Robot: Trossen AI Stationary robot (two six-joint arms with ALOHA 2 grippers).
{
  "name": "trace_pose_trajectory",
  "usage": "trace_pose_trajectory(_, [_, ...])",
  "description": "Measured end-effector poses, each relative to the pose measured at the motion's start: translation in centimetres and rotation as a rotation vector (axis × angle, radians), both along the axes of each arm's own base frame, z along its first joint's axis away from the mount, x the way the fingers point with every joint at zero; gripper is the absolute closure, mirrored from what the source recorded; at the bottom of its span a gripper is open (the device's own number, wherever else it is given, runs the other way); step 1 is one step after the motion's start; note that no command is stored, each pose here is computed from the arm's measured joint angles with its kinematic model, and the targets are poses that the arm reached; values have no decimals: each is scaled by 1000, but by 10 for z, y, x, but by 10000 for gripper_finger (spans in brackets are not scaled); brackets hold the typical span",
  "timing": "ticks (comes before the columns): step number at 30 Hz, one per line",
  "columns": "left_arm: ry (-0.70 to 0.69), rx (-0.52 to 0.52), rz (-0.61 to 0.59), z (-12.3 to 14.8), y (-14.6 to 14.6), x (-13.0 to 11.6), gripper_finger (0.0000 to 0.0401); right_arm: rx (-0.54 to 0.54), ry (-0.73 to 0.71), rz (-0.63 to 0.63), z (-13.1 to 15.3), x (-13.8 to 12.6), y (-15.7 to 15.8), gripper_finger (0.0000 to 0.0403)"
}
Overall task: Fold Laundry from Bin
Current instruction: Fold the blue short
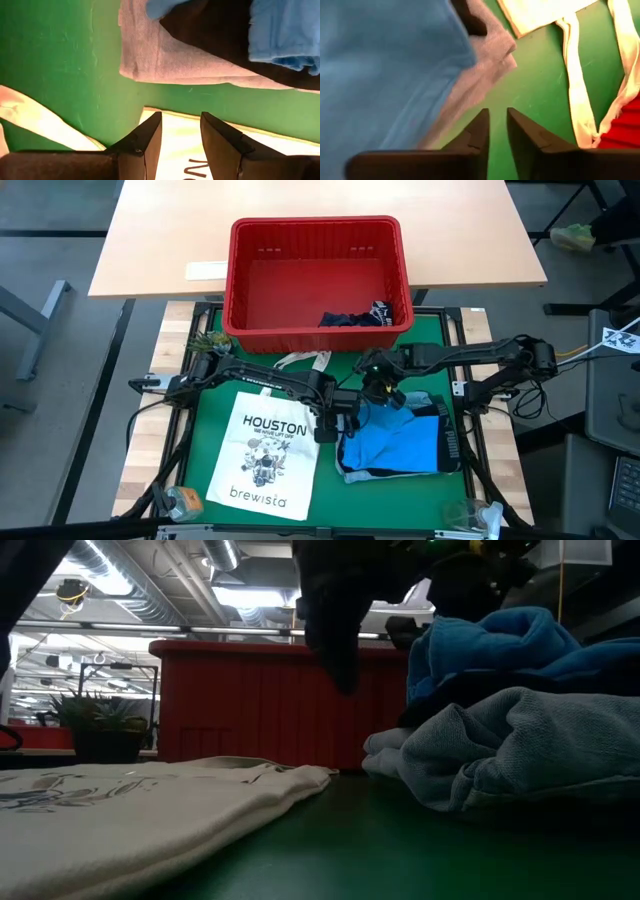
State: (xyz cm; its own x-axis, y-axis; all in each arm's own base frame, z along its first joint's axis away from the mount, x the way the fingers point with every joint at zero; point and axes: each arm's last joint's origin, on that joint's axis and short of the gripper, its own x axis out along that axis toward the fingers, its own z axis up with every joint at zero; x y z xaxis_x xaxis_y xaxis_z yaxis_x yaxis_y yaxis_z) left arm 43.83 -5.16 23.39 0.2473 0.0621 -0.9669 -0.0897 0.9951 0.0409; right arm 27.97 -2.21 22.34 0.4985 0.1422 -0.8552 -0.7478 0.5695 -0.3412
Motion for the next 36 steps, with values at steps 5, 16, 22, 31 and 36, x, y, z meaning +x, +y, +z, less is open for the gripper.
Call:
trace_pose_trajectory(5, [43, 14, -3, -1, 4, -4, 272, 53, -1, -8, -2, 2, 1, 268])
trace_pose_trajectory(16, [151, 119, -28, -2, 8, -14, 272, 250, 60, 109, -28, 15, 6, 238])
trace_pose_trajectory(22, [206, 202, -29, -2, 17, -19, 272, 280, 25, 132, -37, 26, 6, 244])
trace_pose_trajectory(31, [207, 207, -20, -2, 21, -18, 272, 373, 89, 233, -57, 28, 9, 252])
trace_pose_trajectory(36, [201, 211, -19, -2, 21, -18, 272, 332, 76, 250, -55, 27, 8, 306])
